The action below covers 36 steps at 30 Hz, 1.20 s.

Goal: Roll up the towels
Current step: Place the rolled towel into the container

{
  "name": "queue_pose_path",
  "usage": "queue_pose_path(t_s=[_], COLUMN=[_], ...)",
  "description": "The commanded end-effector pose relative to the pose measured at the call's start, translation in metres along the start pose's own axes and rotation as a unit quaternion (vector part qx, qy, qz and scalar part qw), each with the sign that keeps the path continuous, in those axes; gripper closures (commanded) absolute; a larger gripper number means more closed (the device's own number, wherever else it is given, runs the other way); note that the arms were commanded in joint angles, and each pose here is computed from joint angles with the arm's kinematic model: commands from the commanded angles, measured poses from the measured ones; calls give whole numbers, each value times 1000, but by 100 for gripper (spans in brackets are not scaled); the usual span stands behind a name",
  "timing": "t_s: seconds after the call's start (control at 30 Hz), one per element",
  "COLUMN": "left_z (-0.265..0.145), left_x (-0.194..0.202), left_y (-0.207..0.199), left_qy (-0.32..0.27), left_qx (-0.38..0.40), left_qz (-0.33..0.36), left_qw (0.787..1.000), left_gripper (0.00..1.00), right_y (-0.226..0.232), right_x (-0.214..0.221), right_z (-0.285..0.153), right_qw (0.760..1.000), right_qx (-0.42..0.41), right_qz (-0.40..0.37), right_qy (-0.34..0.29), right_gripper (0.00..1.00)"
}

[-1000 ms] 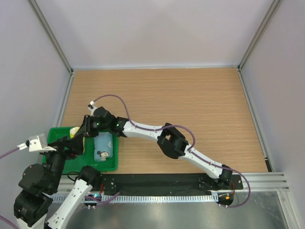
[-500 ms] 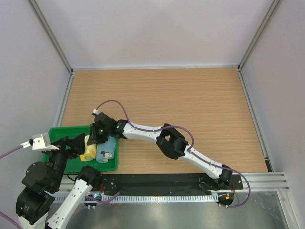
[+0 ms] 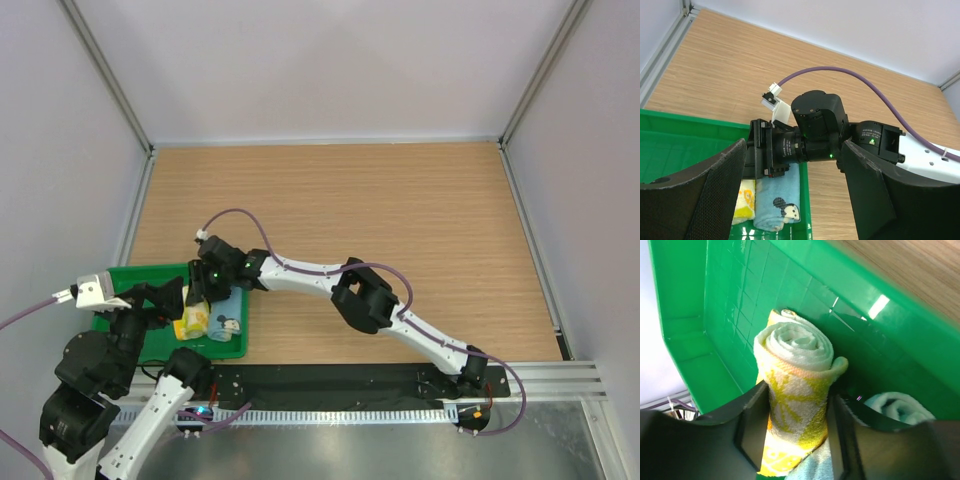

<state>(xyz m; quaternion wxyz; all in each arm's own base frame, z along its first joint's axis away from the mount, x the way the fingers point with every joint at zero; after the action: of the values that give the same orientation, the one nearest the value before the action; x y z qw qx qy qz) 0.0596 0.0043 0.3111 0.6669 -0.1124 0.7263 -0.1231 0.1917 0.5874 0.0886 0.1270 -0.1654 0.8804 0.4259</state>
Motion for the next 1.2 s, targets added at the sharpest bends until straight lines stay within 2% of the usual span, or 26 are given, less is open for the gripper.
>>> queue_pose_path(t_s=[0.0, 0.2, 0.33, 0.53, 1.17], left_z=[6, 7, 8, 7, 10], left_x=[-7, -7, -7, -8, -8], left_y=[-4, -5, -6, -5, -8], left_qy=[-14, -10, -8, -10, 7], left_qx=[-4, 0, 0, 0, -2], left_qz=[-1, 3, 4, 4, 12], left_qw=[1000, 1000, 1000, 1000, 1000], left_gripper=[22, 22, 22, 22, 23], right_y=[10, 16, 19, 21, 28], right_x=[-7, -13, -19, -30, -50], right_z=[-20, -28, -33, -41, -70], right_qw=[1000, 1000, 999, 999, 994], right_qx=[18, 17, 16, 20, 73], right_qz=[-15, -17, -17, -6, -3], right_qy=[-9, -19, -31, -48, -82], right_gripper=[46, 39, 27, 16, 7])
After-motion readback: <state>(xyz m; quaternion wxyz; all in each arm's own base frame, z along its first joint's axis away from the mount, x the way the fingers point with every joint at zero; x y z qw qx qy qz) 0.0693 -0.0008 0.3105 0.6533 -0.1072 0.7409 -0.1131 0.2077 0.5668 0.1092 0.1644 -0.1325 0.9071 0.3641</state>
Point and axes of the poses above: each gripper's point midway between its finger pads, its own z axis out along the fingers, its own y axis along the line the jaws close on, x = y × z, the point moved 7 cm from there along -z, back along the fingers, and after that the axes turned 1 degree about z, right-handed, at the moved point
